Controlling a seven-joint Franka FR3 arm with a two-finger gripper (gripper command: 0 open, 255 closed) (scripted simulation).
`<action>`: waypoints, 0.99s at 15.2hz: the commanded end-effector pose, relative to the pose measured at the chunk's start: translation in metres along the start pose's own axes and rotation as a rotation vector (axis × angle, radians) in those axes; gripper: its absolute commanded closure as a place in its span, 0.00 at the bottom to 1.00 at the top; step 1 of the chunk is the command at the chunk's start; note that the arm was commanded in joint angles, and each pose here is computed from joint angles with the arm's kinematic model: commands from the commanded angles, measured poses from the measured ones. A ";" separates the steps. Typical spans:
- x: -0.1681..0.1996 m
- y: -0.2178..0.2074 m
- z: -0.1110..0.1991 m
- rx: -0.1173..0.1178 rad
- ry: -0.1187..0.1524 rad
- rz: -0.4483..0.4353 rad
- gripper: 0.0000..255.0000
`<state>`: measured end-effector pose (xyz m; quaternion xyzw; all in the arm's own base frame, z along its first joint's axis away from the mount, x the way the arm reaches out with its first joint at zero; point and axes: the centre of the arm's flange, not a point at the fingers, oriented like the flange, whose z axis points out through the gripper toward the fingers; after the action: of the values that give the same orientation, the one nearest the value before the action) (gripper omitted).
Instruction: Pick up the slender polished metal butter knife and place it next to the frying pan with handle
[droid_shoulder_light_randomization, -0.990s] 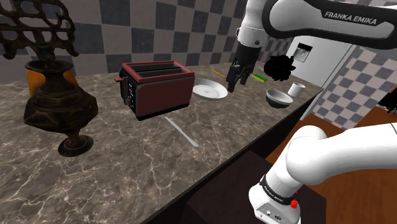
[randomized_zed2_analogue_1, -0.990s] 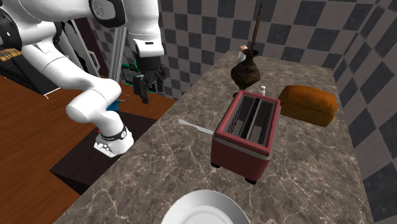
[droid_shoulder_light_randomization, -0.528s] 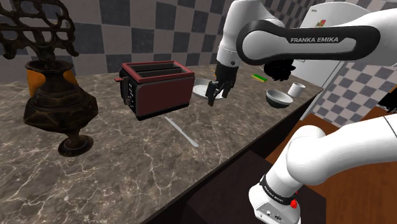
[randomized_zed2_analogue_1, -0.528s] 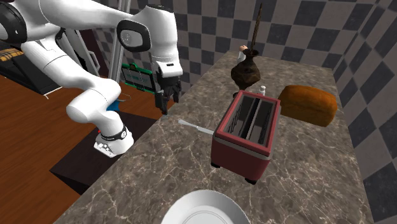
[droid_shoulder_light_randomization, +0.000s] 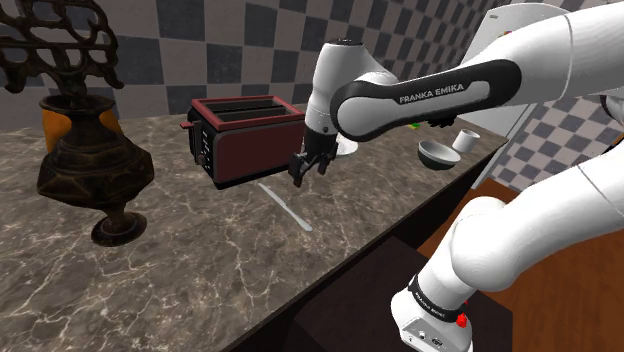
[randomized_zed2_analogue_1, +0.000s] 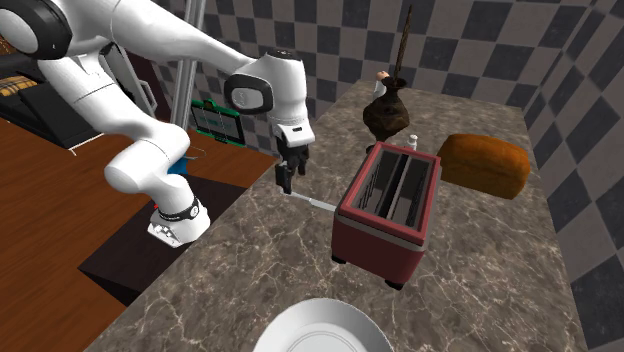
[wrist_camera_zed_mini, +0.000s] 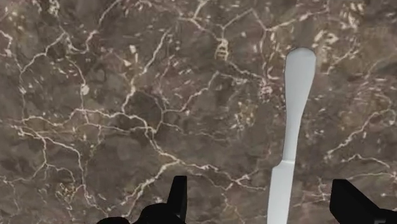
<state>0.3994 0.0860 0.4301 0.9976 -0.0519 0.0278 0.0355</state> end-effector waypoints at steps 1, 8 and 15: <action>0.009 -0.014 0.020 0.008 0.011 0.007 0.00; 0.031 -0.042 0.069 0.022 0.028 0.021 0.00; 0.032 -0.043 0.099 0.022 0.028 0.021 0.00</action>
<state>0.4406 0.1182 0.3328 0.9969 -0.0616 0.0425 0.0250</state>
